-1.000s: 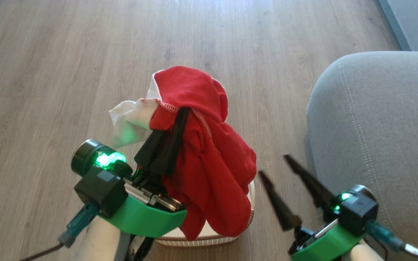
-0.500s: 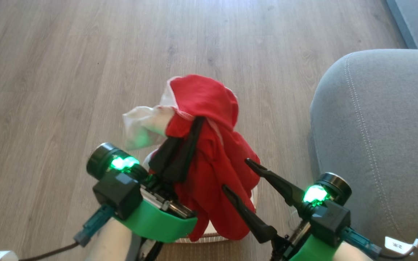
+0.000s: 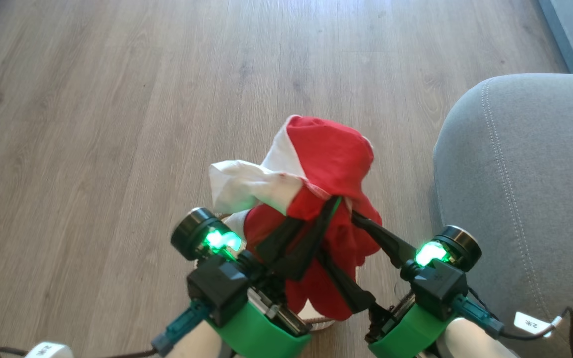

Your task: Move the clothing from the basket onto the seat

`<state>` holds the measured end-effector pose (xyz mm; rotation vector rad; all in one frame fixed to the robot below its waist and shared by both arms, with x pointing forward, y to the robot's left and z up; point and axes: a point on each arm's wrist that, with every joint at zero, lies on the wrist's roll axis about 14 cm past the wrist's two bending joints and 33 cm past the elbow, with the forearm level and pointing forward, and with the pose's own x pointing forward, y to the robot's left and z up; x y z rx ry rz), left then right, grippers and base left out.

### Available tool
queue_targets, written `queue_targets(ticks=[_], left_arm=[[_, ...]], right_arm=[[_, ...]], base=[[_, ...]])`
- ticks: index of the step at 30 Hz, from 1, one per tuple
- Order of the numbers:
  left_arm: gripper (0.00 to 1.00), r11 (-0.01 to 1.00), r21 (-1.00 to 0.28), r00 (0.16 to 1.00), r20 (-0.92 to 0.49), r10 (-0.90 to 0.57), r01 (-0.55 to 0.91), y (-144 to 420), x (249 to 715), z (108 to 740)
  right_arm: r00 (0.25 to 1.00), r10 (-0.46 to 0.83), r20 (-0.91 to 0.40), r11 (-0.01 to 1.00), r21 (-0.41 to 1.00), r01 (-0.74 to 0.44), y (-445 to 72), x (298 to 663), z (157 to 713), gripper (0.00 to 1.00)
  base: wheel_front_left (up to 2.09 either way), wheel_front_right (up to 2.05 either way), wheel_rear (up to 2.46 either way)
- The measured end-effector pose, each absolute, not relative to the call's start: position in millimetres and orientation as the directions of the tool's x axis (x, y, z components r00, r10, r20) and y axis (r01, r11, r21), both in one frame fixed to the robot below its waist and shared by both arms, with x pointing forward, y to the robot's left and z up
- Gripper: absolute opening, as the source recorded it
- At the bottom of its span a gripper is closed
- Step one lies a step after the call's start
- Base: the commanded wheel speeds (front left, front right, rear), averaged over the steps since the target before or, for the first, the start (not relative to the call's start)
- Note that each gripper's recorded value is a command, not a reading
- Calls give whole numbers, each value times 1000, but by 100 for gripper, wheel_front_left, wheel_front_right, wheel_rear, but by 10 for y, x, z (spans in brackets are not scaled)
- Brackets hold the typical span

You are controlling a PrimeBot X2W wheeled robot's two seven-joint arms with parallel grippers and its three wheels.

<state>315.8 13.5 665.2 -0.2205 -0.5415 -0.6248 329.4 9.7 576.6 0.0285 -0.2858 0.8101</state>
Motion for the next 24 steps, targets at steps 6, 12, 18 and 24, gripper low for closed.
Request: queue_targets(ticks=[6,12,18,24], left_arm=[[0,760,-16,649,532,-544,650,-34,3082,6625],[0,721,-8,624,508,-594,693,-208,2985,6547],[0,700,-4,607,503,-616,714,-282,2904,6530],[0,701,-13,609,507,-610,713,-266,2877,6544]], right_arm=[[672,699,242,706,-88,-703,100,3344,5691,100],[665,710,230,699,-117,-706,153,3359,5670,100],[654,720,234,688,-114,-717,247,3325,5680,100],[674,691,262,713,-90,-696,242,3408,5764,0]], base=[[0,0,0],[0,0,0],[0,0,0],[0,0,0]])
